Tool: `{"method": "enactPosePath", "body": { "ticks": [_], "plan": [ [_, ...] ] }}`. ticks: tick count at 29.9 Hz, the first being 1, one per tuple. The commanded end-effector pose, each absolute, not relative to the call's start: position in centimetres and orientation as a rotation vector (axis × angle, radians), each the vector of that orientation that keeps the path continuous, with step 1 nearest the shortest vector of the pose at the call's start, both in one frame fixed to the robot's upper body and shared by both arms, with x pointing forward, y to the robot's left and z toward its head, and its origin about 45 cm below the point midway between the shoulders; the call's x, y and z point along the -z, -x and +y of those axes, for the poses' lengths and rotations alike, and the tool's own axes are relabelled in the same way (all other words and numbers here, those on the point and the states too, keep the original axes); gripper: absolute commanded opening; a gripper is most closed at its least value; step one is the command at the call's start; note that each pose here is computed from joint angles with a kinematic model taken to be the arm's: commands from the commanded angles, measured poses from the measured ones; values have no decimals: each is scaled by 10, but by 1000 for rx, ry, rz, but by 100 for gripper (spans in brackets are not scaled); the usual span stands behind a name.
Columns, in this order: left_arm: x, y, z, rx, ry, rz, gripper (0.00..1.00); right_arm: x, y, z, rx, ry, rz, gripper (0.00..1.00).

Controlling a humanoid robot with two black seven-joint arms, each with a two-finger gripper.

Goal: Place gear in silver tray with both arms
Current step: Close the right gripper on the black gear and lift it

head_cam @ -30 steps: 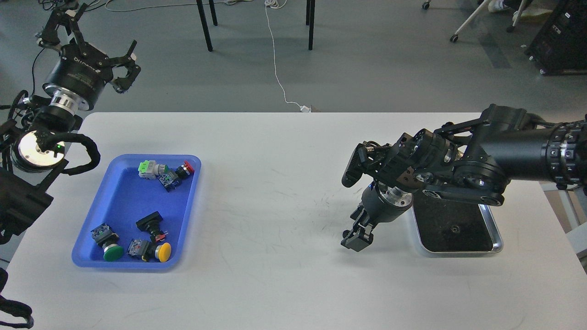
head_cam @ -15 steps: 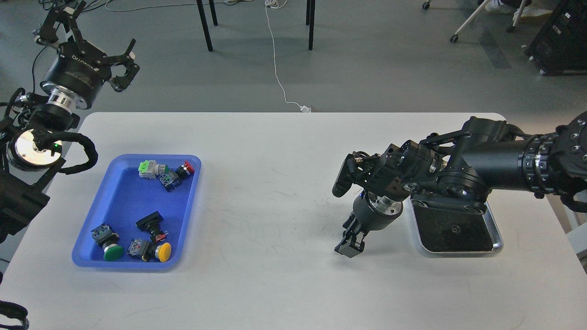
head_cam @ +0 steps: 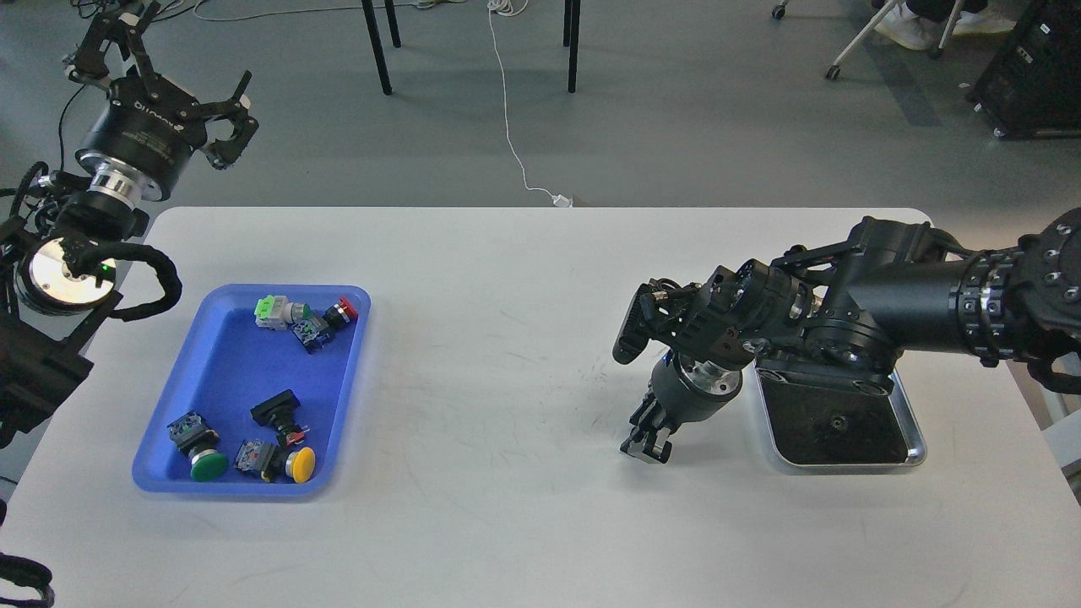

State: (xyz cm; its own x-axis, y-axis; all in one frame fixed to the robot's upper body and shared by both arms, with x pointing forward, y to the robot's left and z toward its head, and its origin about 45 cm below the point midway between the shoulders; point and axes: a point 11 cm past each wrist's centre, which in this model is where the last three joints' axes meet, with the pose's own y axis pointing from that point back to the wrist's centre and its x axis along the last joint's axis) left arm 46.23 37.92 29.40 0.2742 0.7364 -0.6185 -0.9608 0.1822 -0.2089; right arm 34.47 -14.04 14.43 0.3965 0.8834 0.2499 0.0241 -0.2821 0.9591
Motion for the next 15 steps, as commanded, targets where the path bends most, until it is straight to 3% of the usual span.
{"method": "enactPosePath", "body": {
  "ticks": [1, 10, 15],
  "plan": [
    [-295, -463, 380, -1251, 635, 422, 98, -145, -347, -141, -1054, -1626, 814, 23],
    [-296, -462, 383, -1256, 632, 418, 98, -152, -354, -140, -1088, -1591, 817, 18],
    [-300, -462, 387, -1261, 633, 407, 98, -193, -387, -163, -1120, -1540, 699, 18]
  ]
}}
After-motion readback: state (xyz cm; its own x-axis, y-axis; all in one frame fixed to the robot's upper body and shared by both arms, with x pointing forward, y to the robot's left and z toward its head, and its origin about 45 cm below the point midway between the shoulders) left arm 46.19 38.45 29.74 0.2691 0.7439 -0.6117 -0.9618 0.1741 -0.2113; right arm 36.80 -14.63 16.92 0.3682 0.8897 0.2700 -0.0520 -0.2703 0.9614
